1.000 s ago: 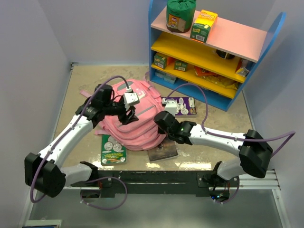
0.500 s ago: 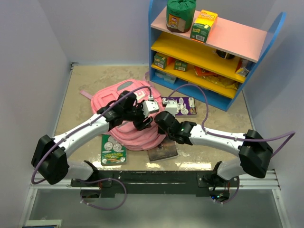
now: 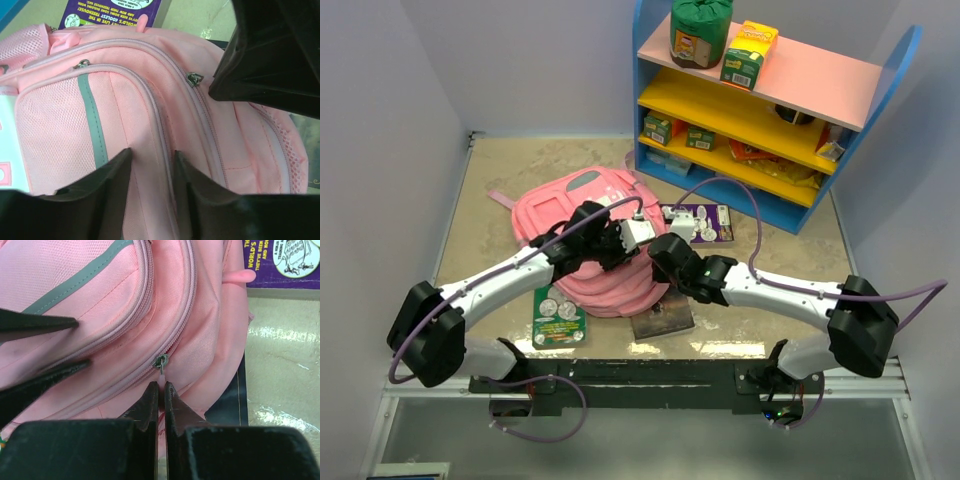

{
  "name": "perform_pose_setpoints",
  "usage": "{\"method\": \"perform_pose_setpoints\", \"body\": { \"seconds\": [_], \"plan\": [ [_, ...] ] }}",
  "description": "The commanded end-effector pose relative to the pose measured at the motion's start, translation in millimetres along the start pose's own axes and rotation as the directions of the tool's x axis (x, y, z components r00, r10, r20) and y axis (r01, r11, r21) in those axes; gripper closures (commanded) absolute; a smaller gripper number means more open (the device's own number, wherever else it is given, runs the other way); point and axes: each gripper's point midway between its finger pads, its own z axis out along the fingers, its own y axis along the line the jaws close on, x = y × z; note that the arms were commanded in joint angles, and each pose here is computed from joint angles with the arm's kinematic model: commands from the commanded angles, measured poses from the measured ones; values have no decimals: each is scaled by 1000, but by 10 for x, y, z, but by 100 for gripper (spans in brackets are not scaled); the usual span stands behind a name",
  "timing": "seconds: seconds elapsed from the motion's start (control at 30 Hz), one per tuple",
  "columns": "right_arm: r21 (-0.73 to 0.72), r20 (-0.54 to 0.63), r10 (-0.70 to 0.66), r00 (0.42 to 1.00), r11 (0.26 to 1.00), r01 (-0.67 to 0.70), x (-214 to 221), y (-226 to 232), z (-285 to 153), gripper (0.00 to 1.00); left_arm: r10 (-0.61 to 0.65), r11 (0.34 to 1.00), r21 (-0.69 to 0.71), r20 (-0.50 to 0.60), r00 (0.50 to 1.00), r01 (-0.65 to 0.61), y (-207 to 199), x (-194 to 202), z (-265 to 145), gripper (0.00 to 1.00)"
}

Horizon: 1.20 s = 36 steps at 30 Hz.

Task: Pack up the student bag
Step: Zip the student bag at the center of the board.

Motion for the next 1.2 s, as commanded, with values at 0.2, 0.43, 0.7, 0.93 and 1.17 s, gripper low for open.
{"method": "perform_pose_setpoints", "body": {
  "seconds": [0.2, 0.43, 0.7, 0.93, 1.17],
  "plan": [
    [-10, 45, 46, 998, 999, -45, -155, -32, -47, 100, 99, 995, 28, 14, 995, -99, -70, -4, -138, 100],
    [16, 50, 73, 996, 997, -74, -378, -309, 145, 100, 193, 971, 143, 17, 981, -194, -256, -143, -544, 100],
    [33, 90, 43, 995, 998, -46, -719, -393, 352, 100, 208, 943, 242, 104, 973, -228, -435, -474, -895, 100],
    [35, 116, 28, 993, 999, -32, -951, -314, 561, 100, 306, 907, 251, 161, 938, -339, -336, -1006, -1322, 100],
    [-56, 138, 52, 989, 997, -45, -1082, -84, 664, 100, 324, 883, 326, 95, 941, -337, -519, -681, -1469, 100]
  ]
}}
